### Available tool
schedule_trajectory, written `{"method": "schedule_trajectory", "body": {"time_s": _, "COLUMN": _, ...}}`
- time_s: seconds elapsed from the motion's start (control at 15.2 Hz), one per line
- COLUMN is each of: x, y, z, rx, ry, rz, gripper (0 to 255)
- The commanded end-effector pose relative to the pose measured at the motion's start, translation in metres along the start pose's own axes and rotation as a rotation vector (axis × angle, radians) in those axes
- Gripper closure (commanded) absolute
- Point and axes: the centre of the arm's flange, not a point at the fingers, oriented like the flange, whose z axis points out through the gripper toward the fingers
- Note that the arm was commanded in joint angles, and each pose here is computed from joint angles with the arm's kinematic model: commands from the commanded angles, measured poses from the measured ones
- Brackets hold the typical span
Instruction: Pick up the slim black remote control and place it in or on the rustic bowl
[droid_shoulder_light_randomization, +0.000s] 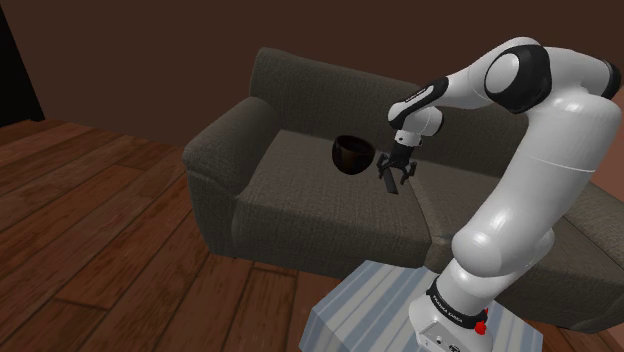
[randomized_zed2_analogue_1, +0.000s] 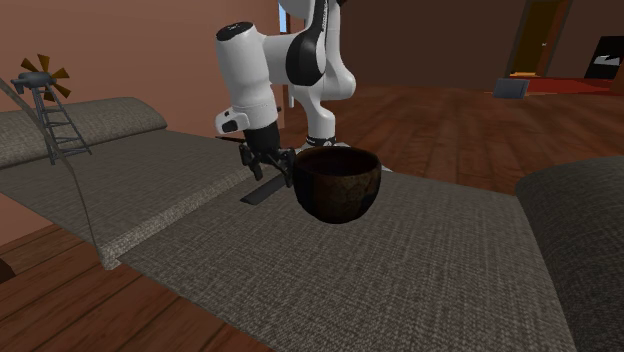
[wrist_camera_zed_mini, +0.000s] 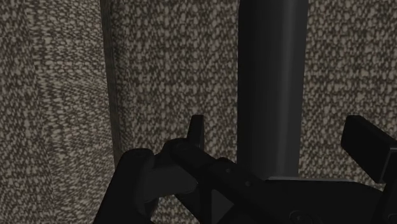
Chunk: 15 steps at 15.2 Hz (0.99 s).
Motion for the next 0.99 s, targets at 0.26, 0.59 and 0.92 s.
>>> {"method": "schedule_trajectory", "body": {"time_s": 0.26, "x": 0.0, "y": 0.0001, "z": 0.0001, "rx": 0.0, "ry": 0.0, "rz": 0.0, "gripper": 255}}
{"method": "schedule_trajectory", "body": {"time_s": 0.59, "x": -0.0009, "y": 0.0005, "z": -0.0013, "rx": 0.0, "ry": 0.0, "rz": 0.0, "gripper": 255}}
{"method": "schedule_trajectory", "body": {"time_s": 0.92, "x": -0.0011, "y": -0.0001, "z": -0.005, "rx": 0.0, "ry": 0.0, "rz": 0.0, "gripper": 255}}
